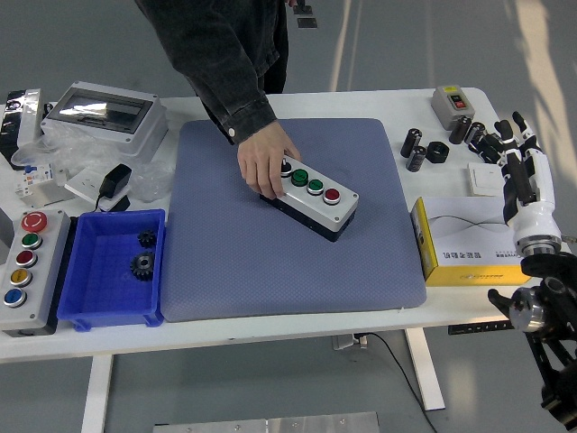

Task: Pick up the button,place it on the desk,press the button,press the button

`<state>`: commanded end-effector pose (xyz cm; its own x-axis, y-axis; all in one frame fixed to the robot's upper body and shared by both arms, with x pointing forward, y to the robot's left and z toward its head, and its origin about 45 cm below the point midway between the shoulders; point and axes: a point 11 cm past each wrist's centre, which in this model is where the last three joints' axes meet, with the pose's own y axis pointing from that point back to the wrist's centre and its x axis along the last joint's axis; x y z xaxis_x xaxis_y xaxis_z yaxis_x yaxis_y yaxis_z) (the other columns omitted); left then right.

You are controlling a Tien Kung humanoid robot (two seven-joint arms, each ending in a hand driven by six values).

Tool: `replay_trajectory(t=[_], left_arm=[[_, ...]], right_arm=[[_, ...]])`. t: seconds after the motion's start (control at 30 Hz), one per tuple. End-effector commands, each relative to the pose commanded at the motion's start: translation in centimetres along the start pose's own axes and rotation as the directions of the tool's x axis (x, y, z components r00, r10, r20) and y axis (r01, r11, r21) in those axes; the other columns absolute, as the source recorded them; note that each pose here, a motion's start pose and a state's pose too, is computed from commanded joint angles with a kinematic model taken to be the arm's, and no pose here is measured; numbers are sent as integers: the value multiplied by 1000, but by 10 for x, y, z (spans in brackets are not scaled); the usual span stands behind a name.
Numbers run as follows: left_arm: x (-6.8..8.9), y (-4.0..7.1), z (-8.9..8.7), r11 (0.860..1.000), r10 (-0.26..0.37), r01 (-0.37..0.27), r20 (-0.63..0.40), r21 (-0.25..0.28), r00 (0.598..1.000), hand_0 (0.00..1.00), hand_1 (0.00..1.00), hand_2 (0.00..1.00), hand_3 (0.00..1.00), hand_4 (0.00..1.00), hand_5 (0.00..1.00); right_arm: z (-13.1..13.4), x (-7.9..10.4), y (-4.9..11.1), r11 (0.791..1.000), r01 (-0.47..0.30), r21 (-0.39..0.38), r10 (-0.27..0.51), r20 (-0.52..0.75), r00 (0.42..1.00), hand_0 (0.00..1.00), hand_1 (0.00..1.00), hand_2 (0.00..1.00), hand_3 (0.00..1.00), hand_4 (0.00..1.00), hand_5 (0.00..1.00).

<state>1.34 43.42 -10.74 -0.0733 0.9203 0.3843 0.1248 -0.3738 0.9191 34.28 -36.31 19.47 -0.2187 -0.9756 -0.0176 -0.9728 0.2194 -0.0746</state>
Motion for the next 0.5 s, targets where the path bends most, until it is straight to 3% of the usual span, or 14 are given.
replay_trajectory(t=[0.13, 0.23, 0.37, 0.5], left_arm=[[-3, 0, -1, 1000, -4, 4, -1, 4, 1000, 641, 590, 538, 605, 618, 210], [0, -1, -4, 1000, 5, -5, -8, 17, 1000, 641, 590, 538, 605, 618, 210], [5, -1, -9, 999, 19, -19, -16, 34, 1000, 641, 590, 538, 606, 619, 210], [9, -1, -8, 999, 27, -26, -20, 35, 999, 641, 590, 539, 607, 619, 211]], right_arm=[[4, 2, 1, 999, -31, -17, 30, -64, 997, 882, 858, 888, 980, 998, 681], [-4, -3, -5, 999, -45, -28, 39, -191, 981, 882, 858, 888, 980, 998, 681], [-17, -34, -20, 995, 73, -74, -94, -339, 936, 881, 856, 892, 980, 998, 674], [-19, -79, -28, 967, 200, -157, -251, -472, 845, 878, 858, 892, 978, 998, 661]])
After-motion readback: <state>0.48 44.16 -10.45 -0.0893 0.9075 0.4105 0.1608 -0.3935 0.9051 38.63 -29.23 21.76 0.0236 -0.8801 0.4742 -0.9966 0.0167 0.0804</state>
